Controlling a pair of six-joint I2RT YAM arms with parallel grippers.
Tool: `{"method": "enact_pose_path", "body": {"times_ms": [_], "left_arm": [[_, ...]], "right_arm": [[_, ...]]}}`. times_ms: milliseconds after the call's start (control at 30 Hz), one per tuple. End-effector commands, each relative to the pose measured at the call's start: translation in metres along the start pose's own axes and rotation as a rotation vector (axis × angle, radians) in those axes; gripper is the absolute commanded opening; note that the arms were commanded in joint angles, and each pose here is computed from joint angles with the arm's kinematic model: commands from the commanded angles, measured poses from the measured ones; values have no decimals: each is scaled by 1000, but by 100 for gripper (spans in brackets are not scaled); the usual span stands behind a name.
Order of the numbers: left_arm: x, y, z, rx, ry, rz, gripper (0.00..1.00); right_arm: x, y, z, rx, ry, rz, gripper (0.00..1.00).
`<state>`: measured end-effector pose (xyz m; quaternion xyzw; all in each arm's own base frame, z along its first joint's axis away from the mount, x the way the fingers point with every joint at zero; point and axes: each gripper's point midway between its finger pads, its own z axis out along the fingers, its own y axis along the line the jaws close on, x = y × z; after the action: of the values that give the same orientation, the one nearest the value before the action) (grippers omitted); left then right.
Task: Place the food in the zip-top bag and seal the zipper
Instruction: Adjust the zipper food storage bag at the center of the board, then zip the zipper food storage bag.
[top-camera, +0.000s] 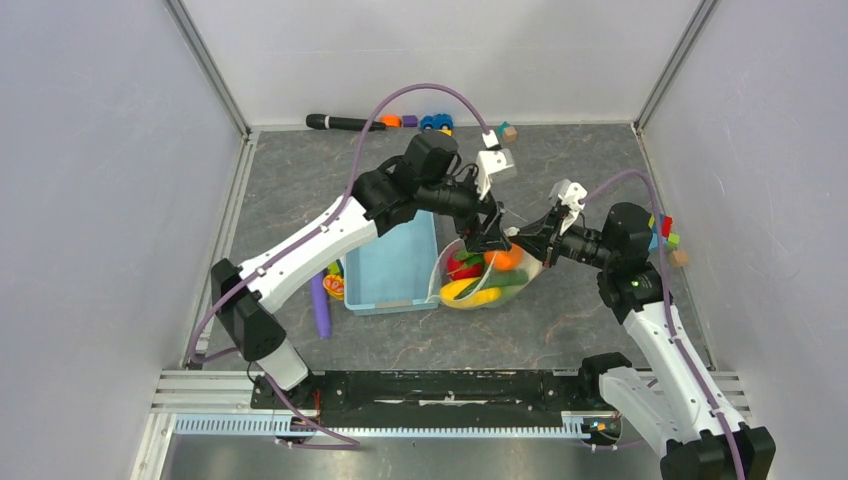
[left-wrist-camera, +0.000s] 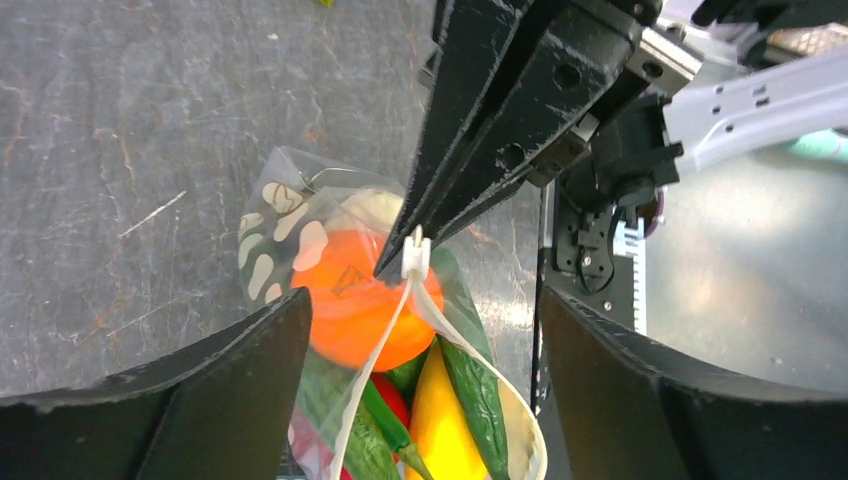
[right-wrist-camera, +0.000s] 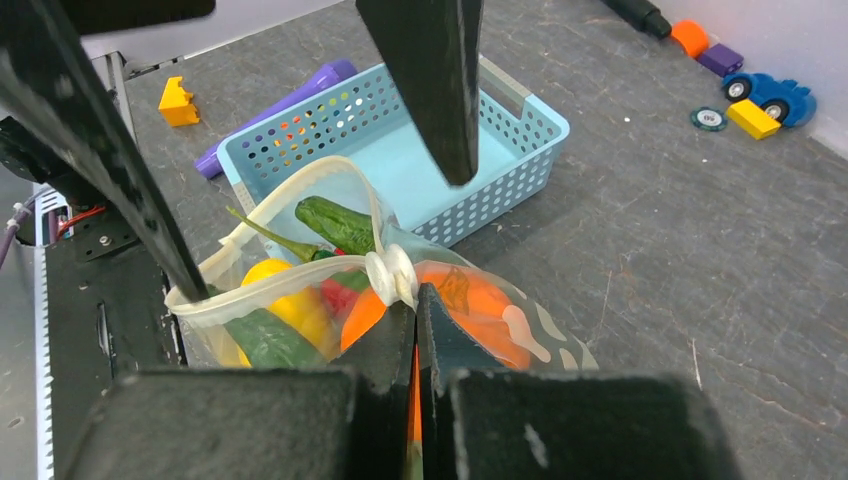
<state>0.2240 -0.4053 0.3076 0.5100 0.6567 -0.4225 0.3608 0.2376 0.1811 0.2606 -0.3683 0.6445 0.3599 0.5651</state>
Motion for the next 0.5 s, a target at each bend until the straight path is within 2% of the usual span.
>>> {"method": "enact_pose_path", "body": {"times_ms": [0,100,200,333,467], "left_arm": [[-6,-10,6,63,6,112,85],[-1,-11,13,79,19,132,76],[-1,-12,19,83,23,143,65],[1,-11,23,99,23,143,50],[4,-14,26,124,27,154,40]], "right_arm": [[-28,1,-1,-19,-28,-53,0],[-27,3,-1,-37,-12,-64,0],[-26,17,-4,-124,-13,-143,0],[-30,16,-5,-116,-18,-212,0],[-33,22,-7,-152,-24,-238,0]]}}
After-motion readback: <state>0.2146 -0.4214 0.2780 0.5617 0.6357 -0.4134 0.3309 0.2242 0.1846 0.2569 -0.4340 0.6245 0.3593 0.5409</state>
